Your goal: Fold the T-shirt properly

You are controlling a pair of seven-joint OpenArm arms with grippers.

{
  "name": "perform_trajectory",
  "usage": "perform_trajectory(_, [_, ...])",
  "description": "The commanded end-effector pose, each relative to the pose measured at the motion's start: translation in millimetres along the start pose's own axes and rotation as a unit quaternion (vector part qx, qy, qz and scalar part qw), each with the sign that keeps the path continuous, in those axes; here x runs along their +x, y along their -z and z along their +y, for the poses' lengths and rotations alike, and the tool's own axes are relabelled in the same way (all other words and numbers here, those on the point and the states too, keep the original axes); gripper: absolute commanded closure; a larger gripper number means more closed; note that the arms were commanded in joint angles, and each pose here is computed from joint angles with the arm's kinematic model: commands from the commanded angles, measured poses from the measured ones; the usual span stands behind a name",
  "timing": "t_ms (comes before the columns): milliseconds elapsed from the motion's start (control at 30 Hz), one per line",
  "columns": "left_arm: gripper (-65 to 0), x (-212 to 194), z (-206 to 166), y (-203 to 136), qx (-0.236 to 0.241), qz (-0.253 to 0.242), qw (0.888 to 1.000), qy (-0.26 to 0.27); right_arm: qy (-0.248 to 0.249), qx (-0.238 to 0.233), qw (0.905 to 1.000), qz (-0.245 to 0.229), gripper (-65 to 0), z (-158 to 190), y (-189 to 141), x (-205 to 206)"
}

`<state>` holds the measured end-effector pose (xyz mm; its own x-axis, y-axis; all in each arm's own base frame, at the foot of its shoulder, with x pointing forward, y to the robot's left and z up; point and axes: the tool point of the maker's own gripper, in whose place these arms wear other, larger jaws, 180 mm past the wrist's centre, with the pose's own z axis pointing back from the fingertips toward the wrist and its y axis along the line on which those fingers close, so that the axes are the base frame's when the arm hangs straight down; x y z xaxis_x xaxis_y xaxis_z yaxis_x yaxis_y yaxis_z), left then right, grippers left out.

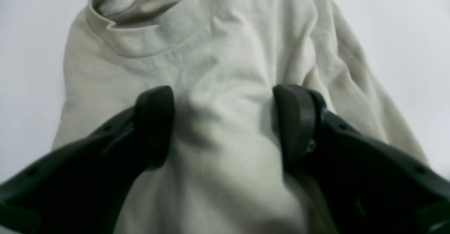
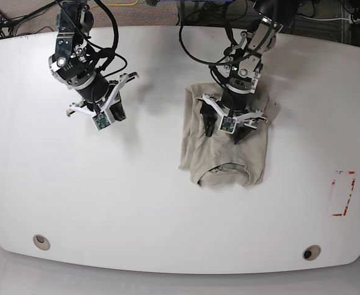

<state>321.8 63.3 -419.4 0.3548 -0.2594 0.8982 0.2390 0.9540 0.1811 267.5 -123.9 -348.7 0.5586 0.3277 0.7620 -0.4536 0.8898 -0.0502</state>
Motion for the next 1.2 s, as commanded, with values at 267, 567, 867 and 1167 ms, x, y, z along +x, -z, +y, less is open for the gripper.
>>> perform_trajectory(267, [-41.5, -103.6, 101.8, -53.2, 0.022, 0.159, 0.987, 0.019, -0.003, 0.000, 0.9999, -0.017, -1.9, 0.7, -5.0, 6.2])
perform_trajectory(567, [-41.3, -132.3, 197.8, -98.3, 0.050, 0.205, 0.977, 0.018, -0.002, 0.002, 0.9999, -0.013, -1.7, 3.2, -6.1, 2.5])
perform_trajectory(867, [-41.1, -161.6, 272.7, -137.5, 0.084, 0.262, 0.961, 0.018, 0.000, 0.007, 1.0000, -0.004, -1.6, 8.4, -9.1, -5.8])
perform_trajectory(1167, [-41.3, -150.6, 316.8, -142.9, 0.104, 0.266, 0.958, 0.035, 0.004, 0.012, 0.9999, 0.007, -1.6, 13.4, -11.1, -15.5])
